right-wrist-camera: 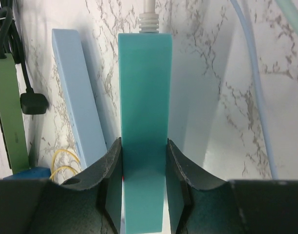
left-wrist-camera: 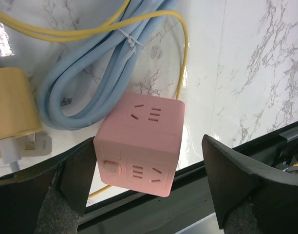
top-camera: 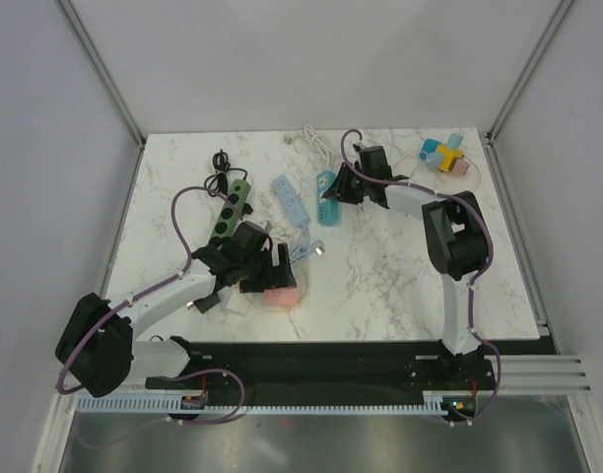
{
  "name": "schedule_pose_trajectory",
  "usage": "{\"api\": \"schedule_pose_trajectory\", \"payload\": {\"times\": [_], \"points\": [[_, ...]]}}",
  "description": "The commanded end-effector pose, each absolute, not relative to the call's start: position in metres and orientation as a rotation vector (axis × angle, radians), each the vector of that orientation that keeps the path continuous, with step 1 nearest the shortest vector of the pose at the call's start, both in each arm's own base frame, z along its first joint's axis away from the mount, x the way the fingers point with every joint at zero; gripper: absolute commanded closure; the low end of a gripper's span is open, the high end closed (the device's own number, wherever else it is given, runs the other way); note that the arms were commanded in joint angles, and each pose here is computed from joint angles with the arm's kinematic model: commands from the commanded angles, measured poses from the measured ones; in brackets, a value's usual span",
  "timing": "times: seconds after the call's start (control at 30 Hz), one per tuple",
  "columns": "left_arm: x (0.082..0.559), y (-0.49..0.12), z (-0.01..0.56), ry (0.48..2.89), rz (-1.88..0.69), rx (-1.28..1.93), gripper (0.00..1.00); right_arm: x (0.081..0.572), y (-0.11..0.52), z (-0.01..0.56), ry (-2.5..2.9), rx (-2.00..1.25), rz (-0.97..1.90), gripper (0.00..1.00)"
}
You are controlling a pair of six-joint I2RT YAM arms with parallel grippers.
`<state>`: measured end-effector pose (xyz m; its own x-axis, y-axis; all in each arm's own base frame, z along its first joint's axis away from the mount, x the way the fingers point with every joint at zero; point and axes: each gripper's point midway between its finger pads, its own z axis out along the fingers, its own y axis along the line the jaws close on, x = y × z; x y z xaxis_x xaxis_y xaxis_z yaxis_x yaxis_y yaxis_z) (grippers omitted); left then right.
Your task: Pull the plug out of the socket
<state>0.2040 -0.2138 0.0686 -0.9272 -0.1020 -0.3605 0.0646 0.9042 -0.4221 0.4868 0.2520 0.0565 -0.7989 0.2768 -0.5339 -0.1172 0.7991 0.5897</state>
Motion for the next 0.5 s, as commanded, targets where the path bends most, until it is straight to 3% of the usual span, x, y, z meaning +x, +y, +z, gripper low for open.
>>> {"api": "schedule_pose_trajectory", "payload": {"times": [0.0, 0.17, 0.27, 0.47], "points": [[0.219, -0.209, 0.099, 2.587, -0.602, 0.033, 0.06, 0.503, 0.256, 0.064, 2.352, 0.074, 0.786, 0.81], [0.222, -0.208, 0.136, 2.489, -0.660, 0.054, 0.04, 0.511, 0.253, 0.086, 2.333, 0.042, 0.744, 0.47], [0.223, -0.208, 0.158, 2.423, -0.697, 0.076, 0.04, 0.511, 0.244, 0.110, 2.304, 0.023, 0.682, 0.32], [0.219, -0.208, 0.183, 2.346, -0.754, 0.098, 0.04, 0.505, 0.216, 0.159, 2.250, 0.010, 0.549, 0.13]]}}
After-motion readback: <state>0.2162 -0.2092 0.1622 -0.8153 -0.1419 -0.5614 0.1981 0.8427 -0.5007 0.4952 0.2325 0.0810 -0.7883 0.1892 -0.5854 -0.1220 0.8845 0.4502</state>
